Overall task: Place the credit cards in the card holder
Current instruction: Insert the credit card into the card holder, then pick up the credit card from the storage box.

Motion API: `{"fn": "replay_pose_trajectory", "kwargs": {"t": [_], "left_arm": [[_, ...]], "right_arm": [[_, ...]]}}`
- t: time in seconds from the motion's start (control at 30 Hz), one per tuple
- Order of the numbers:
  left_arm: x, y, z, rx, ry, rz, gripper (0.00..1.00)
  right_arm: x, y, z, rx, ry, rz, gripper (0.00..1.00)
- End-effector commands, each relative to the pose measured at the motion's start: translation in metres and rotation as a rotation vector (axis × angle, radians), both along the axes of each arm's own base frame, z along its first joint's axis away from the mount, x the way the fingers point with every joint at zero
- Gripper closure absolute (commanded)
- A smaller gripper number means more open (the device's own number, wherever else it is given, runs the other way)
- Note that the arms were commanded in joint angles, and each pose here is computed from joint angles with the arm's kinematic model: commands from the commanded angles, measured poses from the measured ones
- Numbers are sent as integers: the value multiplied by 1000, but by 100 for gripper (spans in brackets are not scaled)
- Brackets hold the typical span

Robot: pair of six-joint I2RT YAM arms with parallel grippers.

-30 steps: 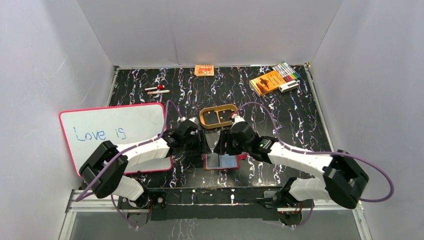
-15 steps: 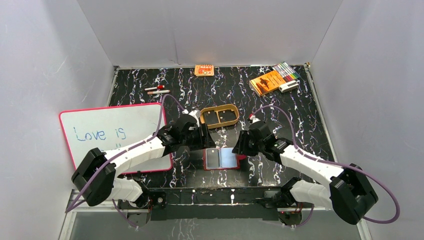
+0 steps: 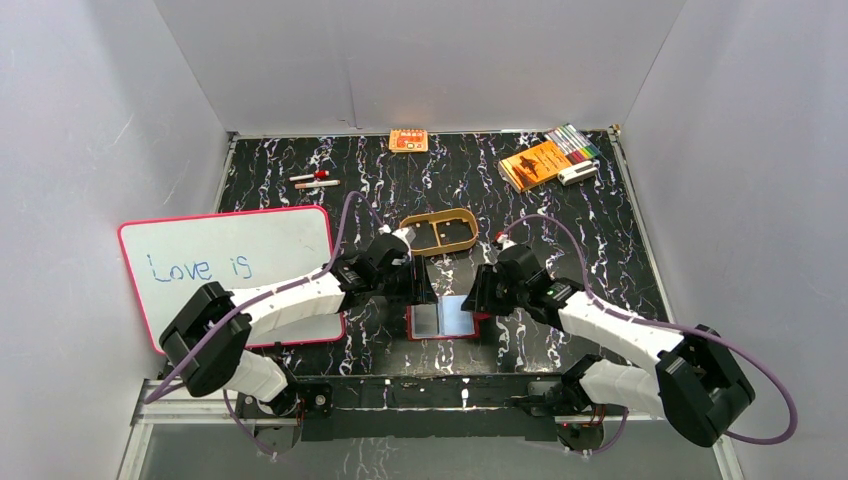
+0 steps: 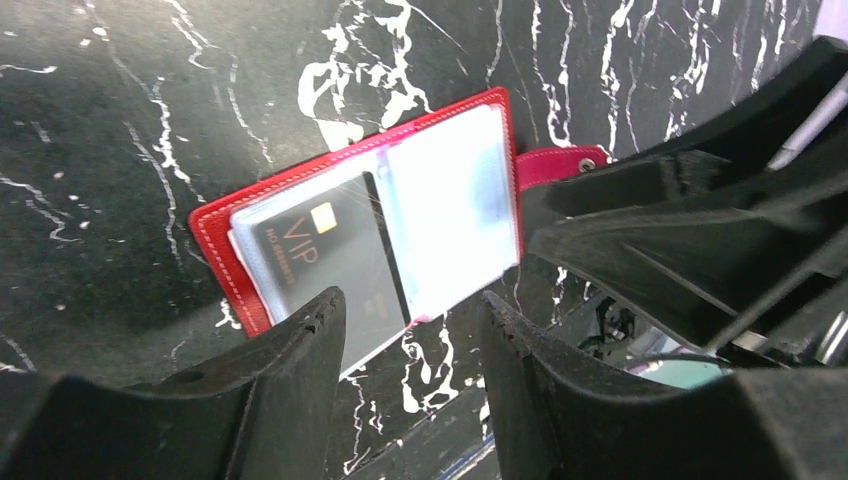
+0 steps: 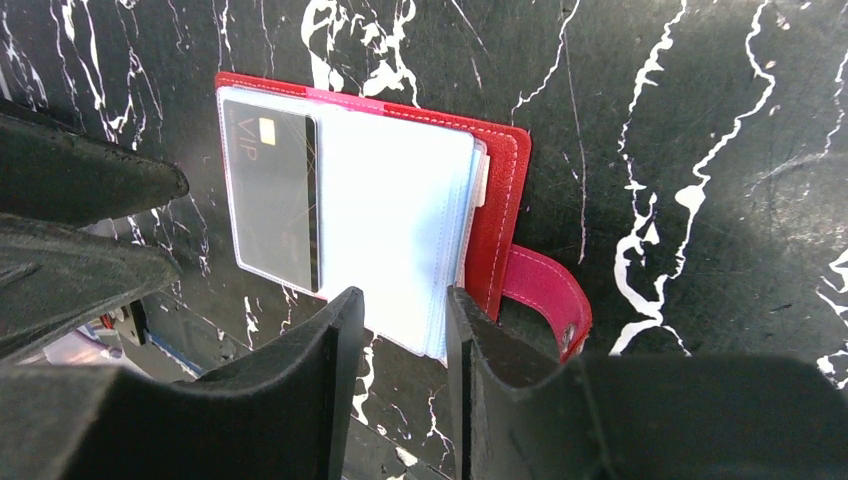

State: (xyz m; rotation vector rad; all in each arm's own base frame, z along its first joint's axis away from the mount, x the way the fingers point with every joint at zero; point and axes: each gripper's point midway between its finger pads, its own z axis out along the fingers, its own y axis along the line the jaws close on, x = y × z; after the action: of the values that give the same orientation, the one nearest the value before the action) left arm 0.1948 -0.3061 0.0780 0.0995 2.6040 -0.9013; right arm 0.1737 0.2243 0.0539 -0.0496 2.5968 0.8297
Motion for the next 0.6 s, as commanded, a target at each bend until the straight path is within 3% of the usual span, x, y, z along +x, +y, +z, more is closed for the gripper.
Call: {"fn": "replay_pose_trajectory", "kwargs": {"t": [0.0, 0.13, 0.23, 0.4, 0.57], "left_arm": [[11, 11, 13, 33, -74, 52, 51], [11, 10, 12, 38, -71, 43, 52], [11, 16, 10, 60, -74, 59, 53], [16, 33, 30, 63, -157, 112, 54], [27, 47, 70, 83, -273, 147, 51]], "right_arm": [[32, 11, 46, 62, -169, -32, 51], [37, 15, 43, 15, -138, -5, 52], [51, 22, 60, 66, -217, -24, 52], [101, 34, 102, 78, -324, -67, 44], [161, 52, 112, 120, -352, -67, 43]]}}
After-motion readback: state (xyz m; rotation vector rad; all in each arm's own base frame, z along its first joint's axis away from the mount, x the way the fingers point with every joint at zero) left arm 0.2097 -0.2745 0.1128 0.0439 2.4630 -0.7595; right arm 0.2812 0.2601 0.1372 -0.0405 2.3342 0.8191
